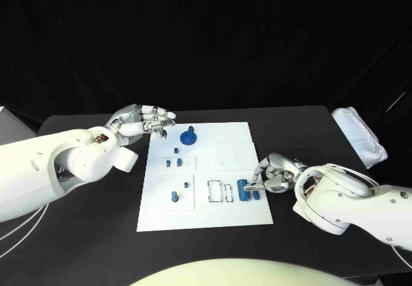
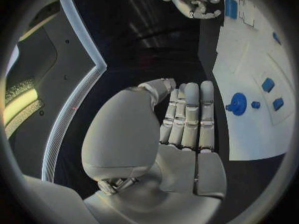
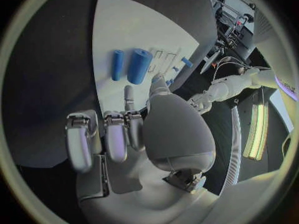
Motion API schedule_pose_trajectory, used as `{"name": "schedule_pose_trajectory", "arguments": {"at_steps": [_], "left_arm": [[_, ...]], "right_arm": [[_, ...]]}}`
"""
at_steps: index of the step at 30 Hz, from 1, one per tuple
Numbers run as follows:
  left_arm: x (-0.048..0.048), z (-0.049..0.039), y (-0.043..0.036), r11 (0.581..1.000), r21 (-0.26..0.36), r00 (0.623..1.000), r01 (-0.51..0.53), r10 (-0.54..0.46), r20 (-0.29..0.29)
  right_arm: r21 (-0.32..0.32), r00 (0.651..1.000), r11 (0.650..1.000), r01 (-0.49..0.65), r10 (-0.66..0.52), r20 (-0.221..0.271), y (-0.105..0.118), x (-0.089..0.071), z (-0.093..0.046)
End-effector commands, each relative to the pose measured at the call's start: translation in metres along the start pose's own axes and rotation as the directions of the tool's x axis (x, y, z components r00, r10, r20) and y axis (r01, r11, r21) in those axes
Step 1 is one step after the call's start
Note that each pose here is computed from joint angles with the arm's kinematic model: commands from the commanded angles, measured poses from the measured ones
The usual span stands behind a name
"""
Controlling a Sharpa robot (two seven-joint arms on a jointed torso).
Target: Assemble the parts on the task board
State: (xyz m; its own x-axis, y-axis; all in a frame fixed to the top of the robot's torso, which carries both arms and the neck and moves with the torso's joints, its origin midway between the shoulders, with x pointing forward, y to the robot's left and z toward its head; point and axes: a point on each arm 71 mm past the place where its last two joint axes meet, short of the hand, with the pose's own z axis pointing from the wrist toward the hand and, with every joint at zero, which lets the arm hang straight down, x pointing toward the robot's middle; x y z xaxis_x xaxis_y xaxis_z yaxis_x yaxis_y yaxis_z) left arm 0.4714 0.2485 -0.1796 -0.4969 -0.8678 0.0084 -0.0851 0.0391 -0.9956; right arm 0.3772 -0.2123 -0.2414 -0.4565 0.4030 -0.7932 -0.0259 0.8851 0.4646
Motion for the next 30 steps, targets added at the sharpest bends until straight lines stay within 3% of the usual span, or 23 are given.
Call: {"name": "schedule_pose_trajectory", "arguments": {"at_steps": [1, 16, 30], "left_arm": [[0.0026, 0.0003, -0.001, 1.0, 0.009, 0.999, 0.026, -0.026, -0.028], [0.0028, -0.0001, -0.0008, 0.999, 0.005, 0.998, 0.043, -0.043, -0.042], [0.0017, -0.0013, -0.0006, 0.999, 0.0, 0.998, 0.044, -0.044, -0.041]], "right_arm": [[-0.019, 0.999, 0.999, 0.044, -0.044, 0.024, 0.003, 0.002, 0.002], [-0.035, 0.996, 0.995, 0.092, -0.092, -0.003, 0.009, 0.019, 0.012], [-0.006, 0.984, 0.984, 0.177, -0.177, -0.023, 0.013, 0.029, 0.021]]}}
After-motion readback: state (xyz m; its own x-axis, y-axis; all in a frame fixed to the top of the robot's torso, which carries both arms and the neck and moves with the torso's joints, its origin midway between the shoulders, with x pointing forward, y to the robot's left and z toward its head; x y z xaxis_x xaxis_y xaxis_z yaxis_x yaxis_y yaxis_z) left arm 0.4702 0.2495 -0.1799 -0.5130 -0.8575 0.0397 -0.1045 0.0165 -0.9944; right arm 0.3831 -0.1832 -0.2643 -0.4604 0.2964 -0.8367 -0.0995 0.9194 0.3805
